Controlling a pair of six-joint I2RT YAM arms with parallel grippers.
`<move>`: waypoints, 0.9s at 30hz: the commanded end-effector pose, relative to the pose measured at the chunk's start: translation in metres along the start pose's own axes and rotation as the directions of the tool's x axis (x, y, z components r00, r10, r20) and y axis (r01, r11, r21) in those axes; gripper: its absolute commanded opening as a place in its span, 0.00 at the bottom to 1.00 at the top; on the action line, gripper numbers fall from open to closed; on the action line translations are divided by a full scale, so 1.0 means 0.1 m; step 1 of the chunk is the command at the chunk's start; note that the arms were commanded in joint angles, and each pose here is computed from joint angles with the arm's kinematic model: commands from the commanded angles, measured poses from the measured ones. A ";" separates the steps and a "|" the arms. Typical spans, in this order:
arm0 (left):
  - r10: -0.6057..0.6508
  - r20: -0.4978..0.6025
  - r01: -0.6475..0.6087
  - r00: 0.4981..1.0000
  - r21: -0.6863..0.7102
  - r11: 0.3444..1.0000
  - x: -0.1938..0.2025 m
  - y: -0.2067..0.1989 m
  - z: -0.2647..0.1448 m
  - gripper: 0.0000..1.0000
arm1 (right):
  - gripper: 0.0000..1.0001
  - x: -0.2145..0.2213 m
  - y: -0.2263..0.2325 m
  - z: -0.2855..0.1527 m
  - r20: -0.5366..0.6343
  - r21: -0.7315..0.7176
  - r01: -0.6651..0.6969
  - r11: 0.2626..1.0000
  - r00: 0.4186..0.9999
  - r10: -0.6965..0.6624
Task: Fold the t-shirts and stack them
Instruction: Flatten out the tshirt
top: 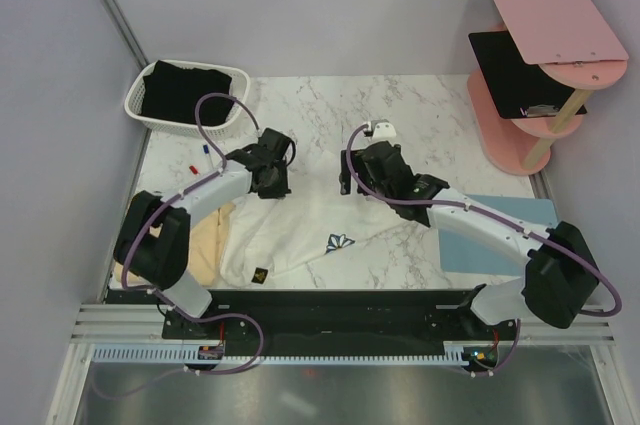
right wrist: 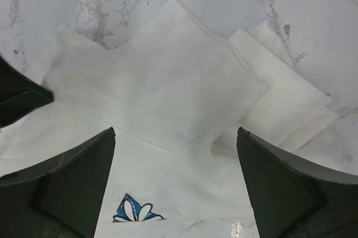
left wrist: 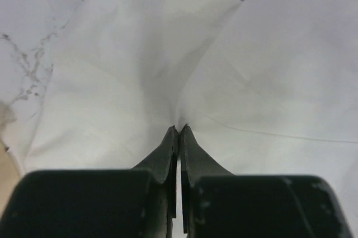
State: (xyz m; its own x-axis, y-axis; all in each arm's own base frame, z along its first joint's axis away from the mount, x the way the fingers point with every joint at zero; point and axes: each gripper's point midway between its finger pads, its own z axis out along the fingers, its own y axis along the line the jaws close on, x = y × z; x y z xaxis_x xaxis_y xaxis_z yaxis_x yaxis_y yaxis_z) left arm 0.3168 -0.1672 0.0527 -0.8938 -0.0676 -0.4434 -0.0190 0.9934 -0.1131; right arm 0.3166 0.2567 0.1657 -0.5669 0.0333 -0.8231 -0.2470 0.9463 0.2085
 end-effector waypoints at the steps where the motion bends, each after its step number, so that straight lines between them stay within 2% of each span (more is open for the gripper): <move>1: -0.003 0.192 0.003 0.981 0.001 1.000 -0.47 0.02 -0.63 0.02 | 0.96 0.09 -0.27 0.14 -0.031 0.056 -0.055 0.997 0.998 0.057; 5: 0.004 0.257 -0.007 0.966 0.012 1.000 -0.54 0.09 -1.02 0.02 | 0.96 0.30 -0.44 0.34 -0.113 0.057 -0.096 0.994 0.988 0.102; 10: -0.022 0.240 0.020 0.971 0.008 1.000 -0.37 0.20 -1.17 0.02 | 0.95 0.52 -0.60 0.58 -0.185 0.066 -0.135 0.989 0.972 0.145; 16: -0.069 0.153 0.059 0.986 0.068 0.996 0.11 0.27 -1.24 0.02 | 0.95 0.52 -0.73 0.73 -0.198 0.084 -0.139 0.987 0.968 0.154; 17: -0.070 0.114 0.060 0.991 0.089 0.994 0.27 0.27 -1.20 0.02 | 0.95 0.50 -0.76 0.75 -0.194 0.089 -0.144 0.986 0.968 0.159; 19: -0.096 0.112 0.080 0.989 0.137 0.987 0.40 0.26 -1.27 0.02 | 0.95 0.45 -0.80 0.77 -0.188 0.091 -0.152 0.984 0.968 0.167; 20: -0.093 0.065 0.082 0.994 0.154 0.985 0.59 0.26 -1.22 0.02 | 0.94 0.44 -0.82 0.77 -0.188 0.091 -0.154 0.984 0.968 0.168; 22: -0.130 0.059 0.115 0.990 0.201 0.973 0.72 0.24 -1.28 0.02 | 0.94 0.40 -0.88 0.78 -0.180 0.099 -0.162 0.982 0.967 0.178; 23: -0.105 0.050 0.091 0.993 0.223 0.971 0.83 0.17 -1.30 0.02 | 0.94 0.39 -0.89 0.78 -0.178 0.102 -0.161 0.982 0.968 0.177; 27: -0.130 0.038 0.117 0.991 0.252 0.961 0.89 0.12 -1.37 0.02 | 0.94 0.39 -0.99 0.79 -0.181 0.124 -0.162 0.979 0.966 0.183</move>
State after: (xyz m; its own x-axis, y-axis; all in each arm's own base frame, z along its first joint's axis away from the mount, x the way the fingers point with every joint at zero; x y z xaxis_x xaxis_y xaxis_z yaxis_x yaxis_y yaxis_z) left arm 0.1852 -0.1368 0.1259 -0.8583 -0.1325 -0.4957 0.0256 0.9539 -0.2992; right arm 0.3649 0.1875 0.0568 -0.7642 0.1356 -0.6306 -0.0375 0.9667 0.2533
